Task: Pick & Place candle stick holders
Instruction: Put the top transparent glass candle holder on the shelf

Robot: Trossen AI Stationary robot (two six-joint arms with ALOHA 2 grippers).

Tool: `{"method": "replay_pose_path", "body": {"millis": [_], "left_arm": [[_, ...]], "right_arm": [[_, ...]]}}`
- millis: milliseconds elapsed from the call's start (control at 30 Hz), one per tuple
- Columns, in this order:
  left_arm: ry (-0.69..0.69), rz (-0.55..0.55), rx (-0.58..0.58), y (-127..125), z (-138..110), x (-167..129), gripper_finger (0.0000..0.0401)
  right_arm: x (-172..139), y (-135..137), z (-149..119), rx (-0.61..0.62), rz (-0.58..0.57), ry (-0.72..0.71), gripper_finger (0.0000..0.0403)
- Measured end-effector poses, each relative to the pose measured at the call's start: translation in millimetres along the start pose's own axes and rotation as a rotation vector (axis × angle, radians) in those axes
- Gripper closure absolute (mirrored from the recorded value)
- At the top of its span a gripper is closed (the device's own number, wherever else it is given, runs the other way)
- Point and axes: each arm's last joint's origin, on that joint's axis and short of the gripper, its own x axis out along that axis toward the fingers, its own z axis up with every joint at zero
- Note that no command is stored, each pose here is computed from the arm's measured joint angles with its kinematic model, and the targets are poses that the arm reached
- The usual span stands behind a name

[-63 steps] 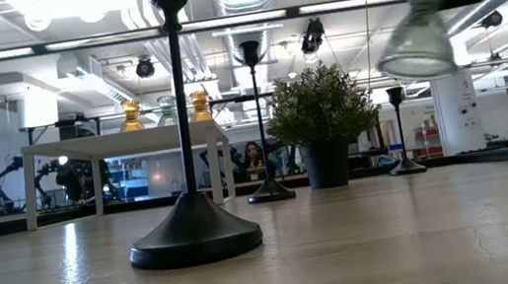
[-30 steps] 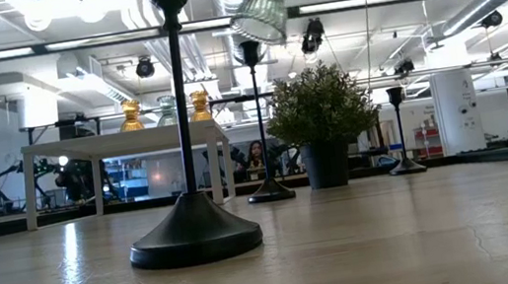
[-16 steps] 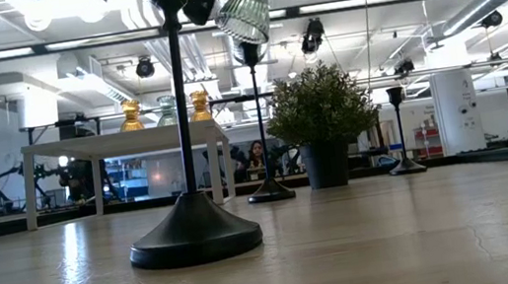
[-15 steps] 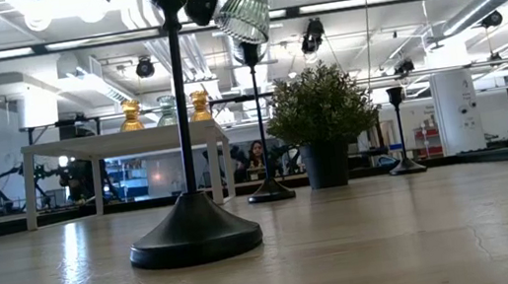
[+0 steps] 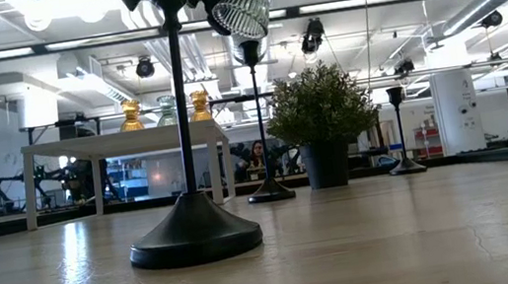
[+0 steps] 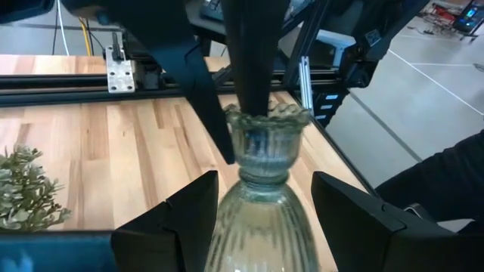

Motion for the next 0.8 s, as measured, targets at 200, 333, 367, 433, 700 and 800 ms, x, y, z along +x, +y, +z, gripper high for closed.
{"method": "replay_pose_path", "body": {"millis": [200, 333, 367, 433, 700, 800], "left_arm": [[-0.009, 0.001, 0.018, 5, 2, 7, 0.0183], [-0.01, -0.006, 0.007, 8, 4, 10, 0.0183], [-0.012, -0.011, 0.003, 8, 4, 10, 0.0183], [-0.016, -0.032, -0.011, 8, 4, 11, 0.0183], [-0.012, -0.069, -0.038, 6, 2, 12, 0.0183], [0.001, -0.079, -0.052, 7, -1, 15, 0.0183]], "right_arm": [[0, 1, 0, -0.005, 0.022, 0.002, 0.0382], [-1, 1, 0, -0.019, 0.025, 0.001, 0.0383], [-1, 1, 0, -0.022, 0.025, -0.001, 0.0383], [-1, 1, 1, -0.027, 0.026, -0.006, 0.0383], [1, 1, 4, -0.051, 0.031, -0.033, 0.0383], [1, 2, 6, -0.056, 0.04, -0.047, 0.0383]]}}
